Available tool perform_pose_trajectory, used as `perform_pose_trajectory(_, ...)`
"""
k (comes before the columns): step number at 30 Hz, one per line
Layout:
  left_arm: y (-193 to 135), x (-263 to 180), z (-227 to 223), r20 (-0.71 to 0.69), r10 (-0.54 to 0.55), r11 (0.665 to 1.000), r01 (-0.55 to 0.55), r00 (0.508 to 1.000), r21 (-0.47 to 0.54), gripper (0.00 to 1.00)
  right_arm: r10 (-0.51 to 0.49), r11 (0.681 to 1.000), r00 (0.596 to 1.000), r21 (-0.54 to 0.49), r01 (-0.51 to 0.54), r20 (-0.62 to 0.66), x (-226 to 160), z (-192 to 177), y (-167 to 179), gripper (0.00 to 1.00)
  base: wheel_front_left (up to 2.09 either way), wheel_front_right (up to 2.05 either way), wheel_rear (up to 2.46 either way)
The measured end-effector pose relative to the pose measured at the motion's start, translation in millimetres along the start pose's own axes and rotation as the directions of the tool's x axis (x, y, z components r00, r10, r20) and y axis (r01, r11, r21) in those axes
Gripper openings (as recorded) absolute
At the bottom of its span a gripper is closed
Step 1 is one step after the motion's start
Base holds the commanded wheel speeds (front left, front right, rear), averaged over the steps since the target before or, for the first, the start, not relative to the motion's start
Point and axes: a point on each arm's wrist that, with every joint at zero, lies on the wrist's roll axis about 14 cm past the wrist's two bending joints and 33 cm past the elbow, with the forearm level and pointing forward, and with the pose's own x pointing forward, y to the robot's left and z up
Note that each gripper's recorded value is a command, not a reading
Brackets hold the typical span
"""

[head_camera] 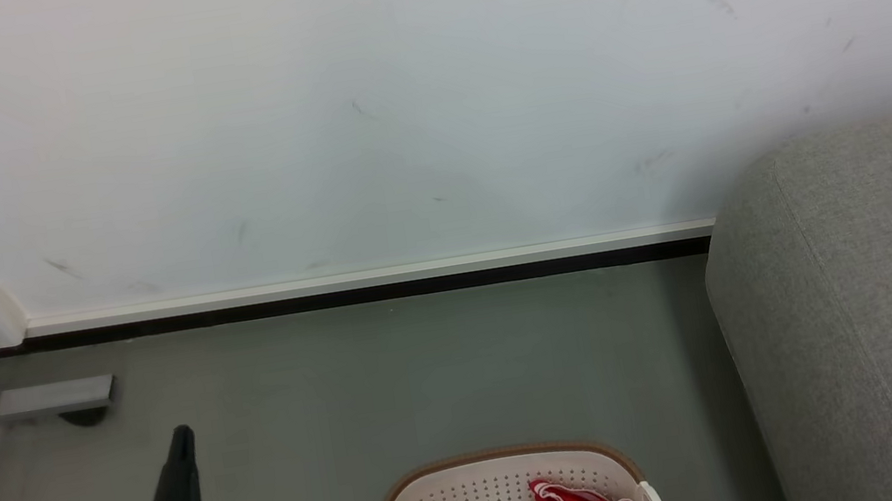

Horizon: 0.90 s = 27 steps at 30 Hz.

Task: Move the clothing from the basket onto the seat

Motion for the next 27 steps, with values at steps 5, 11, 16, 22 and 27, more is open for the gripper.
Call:
perform_pose_trajectory(5, 0.0, 0.0, 0.0, 0.000, 0.000, 1.000, 0.000, 1.000, 0.000, 0.00, 0.000, 1.000, 1.000, 0.000, 0.000, 0.000, 0.0, 0.0, 0.0, 0.00, 0.00, 0.00, 0.00)
perform_pose_trajectory(11, 0.0, 0.0, 0.0, 0.000, 0.000, 1.000, 0.000, 1.000, 0.000, 0.00, 0.000, 1.000, 1.000, 0.000, 0.000, 0.000, 0.0, 0.0, 0.0, 0.00, 0.00, 0.00, 0.00)
perform_pose_trajectory(16, 0.0, 0.0, 0.0, 0.000, 0.000, 1.000, 0.000, 1.000, 0.000, 0.00, 0.000, 1.000, 1.000, 0.000, 0.000, 0.000, 0.0, 0.0, 0.0, 0.00, 0.00, 0.00, 0.00)
perform_pose_trajectory(22, 0.0, 0.0, 0.0, 0.000, 0.000, 1.000, 0.000, 1.000, 0.000, 0.00, 0.000, 1.000, 1.000, 0.000, 0.000, 0.000, 0.0, 0.0, 0.0, 0.00, 0.00, 0.00, 0.00)
perform_pose_trajectory(27, 0.0, 0.0, 0.0, 0.000, 0.000, 1.000, 0.000, 1.000, 0.000, 0.00, 0.000, 1.000, 1.000, 0.000, 0.000, 0.000, 0.0, 0.0, 0.0, 0.00, 0.00, 0.00, 0.00)
